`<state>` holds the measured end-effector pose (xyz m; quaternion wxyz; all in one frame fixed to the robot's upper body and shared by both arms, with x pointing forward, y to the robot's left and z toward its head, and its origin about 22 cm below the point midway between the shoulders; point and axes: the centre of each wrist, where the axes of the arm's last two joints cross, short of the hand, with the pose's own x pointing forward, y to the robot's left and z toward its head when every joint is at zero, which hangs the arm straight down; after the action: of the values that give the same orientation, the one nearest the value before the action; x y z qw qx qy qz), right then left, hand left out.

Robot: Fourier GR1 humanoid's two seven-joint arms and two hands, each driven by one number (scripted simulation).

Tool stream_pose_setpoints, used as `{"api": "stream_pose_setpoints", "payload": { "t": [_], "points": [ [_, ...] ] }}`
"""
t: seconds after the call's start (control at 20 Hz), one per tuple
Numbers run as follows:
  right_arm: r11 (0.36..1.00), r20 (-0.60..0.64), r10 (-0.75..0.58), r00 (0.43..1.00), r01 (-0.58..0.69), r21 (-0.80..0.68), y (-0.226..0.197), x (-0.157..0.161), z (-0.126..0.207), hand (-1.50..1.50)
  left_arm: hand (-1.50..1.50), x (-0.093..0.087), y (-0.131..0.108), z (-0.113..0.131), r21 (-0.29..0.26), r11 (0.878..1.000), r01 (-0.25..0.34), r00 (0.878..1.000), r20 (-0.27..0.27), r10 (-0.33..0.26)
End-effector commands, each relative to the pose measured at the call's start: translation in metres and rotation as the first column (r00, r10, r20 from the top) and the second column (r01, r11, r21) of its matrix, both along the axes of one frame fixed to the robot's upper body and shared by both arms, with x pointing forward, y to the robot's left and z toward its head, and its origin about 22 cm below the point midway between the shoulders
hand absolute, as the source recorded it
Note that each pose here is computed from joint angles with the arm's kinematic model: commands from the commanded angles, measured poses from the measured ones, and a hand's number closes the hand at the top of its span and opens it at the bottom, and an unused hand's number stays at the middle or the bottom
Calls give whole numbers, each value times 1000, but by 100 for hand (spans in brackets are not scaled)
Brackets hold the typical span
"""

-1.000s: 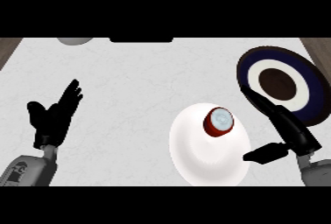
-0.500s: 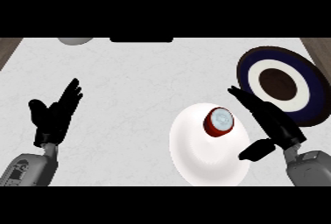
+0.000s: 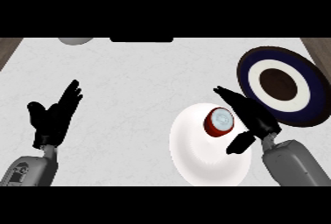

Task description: Pick the can from the plate and place it in the plate

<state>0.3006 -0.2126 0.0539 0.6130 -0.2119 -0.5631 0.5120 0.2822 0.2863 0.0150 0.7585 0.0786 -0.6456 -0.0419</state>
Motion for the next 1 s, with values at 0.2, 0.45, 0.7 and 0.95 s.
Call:
{"api": "stream_pose_setpoints", "payload": {
  "t": [0.2,0.45,0.7,0.95],
  "points": [
    [998,-14,-26,1000,25,-65,6,9,-6,-150,0,-12,6,10,7,1000,-3,1000,0,3],
    [995,-43,0,999,-4,-99,-1,28,-17,-150,0,10,-16,0,-2,1000,-3,1000,14,3],
    [979,-107,126,986,-142,-148,37,18,-27,150,0,7,15,4,-4,1000,-2,1000,-3,2],
    [981,-66,164,984,-170,-97,19,15,-41,150,0,-13,5,8,-13,1000,2,1000,-6,-2]
  ]
}}
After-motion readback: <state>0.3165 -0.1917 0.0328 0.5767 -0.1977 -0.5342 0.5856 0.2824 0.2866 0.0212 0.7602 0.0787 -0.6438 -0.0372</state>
